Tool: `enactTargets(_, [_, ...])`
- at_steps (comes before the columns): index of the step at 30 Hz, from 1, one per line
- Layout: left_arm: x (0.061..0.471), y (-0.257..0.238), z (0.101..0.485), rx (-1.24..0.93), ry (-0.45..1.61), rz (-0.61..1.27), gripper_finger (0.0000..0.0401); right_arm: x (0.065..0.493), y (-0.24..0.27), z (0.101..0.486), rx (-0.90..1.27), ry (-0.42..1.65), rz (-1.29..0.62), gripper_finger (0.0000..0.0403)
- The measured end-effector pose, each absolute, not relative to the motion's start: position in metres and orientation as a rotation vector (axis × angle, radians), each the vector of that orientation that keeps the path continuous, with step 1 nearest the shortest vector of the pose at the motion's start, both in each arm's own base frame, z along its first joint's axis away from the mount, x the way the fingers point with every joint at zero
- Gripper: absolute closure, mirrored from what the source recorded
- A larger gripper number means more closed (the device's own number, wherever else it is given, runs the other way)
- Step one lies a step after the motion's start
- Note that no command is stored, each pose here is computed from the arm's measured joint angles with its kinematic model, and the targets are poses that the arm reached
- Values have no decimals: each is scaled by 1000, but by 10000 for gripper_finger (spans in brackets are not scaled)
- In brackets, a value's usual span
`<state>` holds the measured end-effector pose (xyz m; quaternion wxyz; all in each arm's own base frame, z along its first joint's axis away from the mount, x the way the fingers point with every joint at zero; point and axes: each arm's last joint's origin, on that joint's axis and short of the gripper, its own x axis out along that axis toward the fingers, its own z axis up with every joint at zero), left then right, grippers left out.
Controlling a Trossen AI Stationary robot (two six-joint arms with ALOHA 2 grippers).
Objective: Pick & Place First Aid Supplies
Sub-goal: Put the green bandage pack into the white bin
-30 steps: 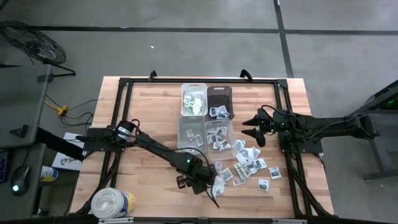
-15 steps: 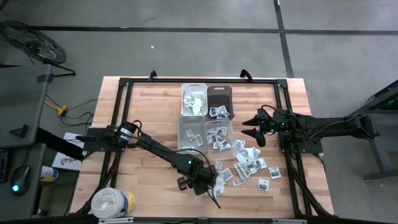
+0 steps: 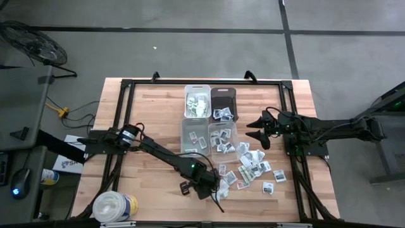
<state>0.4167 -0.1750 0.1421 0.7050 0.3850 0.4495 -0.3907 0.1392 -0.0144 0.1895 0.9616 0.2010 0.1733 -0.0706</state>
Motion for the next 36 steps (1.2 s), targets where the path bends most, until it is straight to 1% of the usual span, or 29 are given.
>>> enactTargets(2, [415,-175,138,852,996,-872,396,139,-14,189,407,351,-143,181])
enactTargets(8, [410,-173,126,798,996,-882,399,139,-14,189,407,351,-143,181])
enactTargets(14, [410,-172,131,811,1000,-842,379,139,-14,189,407,351,-143,181])
enactTargets(17, [410,-172,134,836,987,-847,355,139,-14,189,407,351,-143,181])
enactTargets(24, [410,-172,134,839,978,-852,266,139,-14,189,407,351,-143,181])
enactTargets(28, [410,-172,134,838,985,-844,225,139,-14,189,407,351,-143,181])
enactTargets(33, [410,-168,134,764,1019,-822,186,139,-14,189,407,351,-143,181])
enactTargets(36, [412,-165,127,698,1048,-810,175,139,-14,189,407,351,-143,181])
